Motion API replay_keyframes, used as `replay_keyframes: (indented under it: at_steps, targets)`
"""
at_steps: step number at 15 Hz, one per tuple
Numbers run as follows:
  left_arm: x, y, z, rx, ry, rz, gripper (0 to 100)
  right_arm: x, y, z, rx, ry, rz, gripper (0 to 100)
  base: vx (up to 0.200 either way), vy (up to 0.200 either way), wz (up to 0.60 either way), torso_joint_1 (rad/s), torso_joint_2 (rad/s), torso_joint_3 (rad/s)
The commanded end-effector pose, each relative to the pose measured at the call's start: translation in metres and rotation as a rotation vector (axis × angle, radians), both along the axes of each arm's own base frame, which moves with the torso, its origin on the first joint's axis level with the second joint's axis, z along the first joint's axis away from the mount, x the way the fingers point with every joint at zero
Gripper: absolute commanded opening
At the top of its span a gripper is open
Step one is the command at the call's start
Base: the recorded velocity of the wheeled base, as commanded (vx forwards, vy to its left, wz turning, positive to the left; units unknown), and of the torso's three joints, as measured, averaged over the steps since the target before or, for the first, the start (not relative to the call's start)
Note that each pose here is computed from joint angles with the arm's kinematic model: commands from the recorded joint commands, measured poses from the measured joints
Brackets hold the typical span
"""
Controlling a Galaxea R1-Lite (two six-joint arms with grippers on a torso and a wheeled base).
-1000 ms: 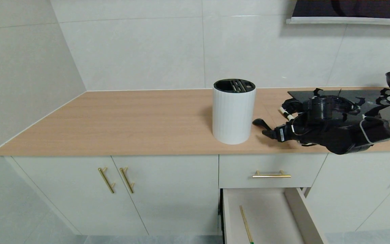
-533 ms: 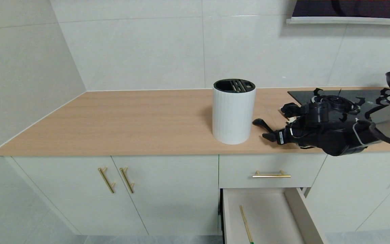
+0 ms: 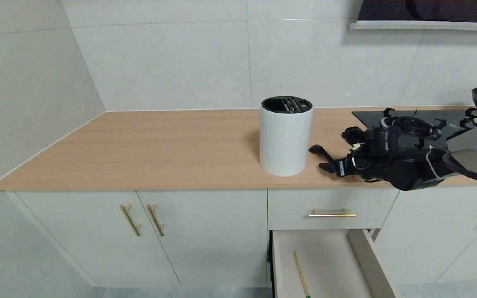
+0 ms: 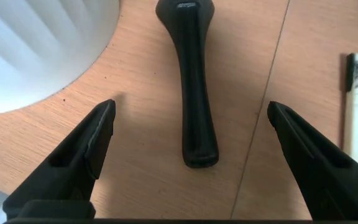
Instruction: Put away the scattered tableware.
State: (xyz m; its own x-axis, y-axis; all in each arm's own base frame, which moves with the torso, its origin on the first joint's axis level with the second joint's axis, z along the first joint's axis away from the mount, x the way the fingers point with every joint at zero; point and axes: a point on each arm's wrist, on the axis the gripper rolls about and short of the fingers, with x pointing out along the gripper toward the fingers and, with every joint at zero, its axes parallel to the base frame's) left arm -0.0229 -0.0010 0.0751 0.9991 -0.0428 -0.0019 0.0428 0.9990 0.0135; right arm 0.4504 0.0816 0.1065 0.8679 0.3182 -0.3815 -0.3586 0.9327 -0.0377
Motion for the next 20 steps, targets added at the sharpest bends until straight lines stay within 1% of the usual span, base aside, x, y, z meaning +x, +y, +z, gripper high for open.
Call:
replay_keyframes:
  at_steps: [1, 4, 5, 11, 16, 19, 20]
  targets:
    - [0.0, 0.0, 0.0, 0.0, 0.003, 0.0, 100, 0.001, 0.001, -0.003, -0.002, 0.006, 0.002, 100, 0.0, 0.0, 0.0, 0.0, 0.0, 0.0]
    - [0.0, 0.0, 0.0, 0.0, 0.001, 0.0, 100, 0.004, 0.001, -0.007, -0.003, 0.009, 0.001, 100, 0.0, 0.0, 0.0, 0.0, 0.0, 0.0]
    - [0.0, 0.0, 0.0, 0.0, 0.001, 0.0, 100, 0.005, 0.0, -0.008, -0.004, 0.012, -0.001, 0, 0.0, 0.0, 0.0, 0.0, 0.0, 0.0]
    - [0.0, 0.0, 0.0, 0.0, 0.001, 0.0, 100, 0.008, 0.001, -0.012, -0.007, 0.013, -0.008, 0, 0.0, 0.0, 0.0, 0.0, 0.0, 0.0]
    - [0.0, 0.0, 0.0, 0.0, 0.001, 0.0, 100, 0.006, 0.0, -0.007, -0.006, 0.007, -0.008, 0, 0.0, 0.0, 0.0, 0.0, 0.0, 0.0]
    - [0.0, 0.0, 0.0, 0.0, 0.003, 0.0, 100, 0.003, 0.0, 0.003, 0.016, -0.003, -0.041, 0, 0.0, 0.0, 0.0, 0.0, 0.0, 0.0]
    - [0.0, 0.0, 0.0, 0.0, 0.001, 0.0, 100, -0.003, 0.001, 0.016, 0.057, -0.005, -0.079, 0, 0.0, 0.0, 0.0, 0.0, 0.0, 0.0]
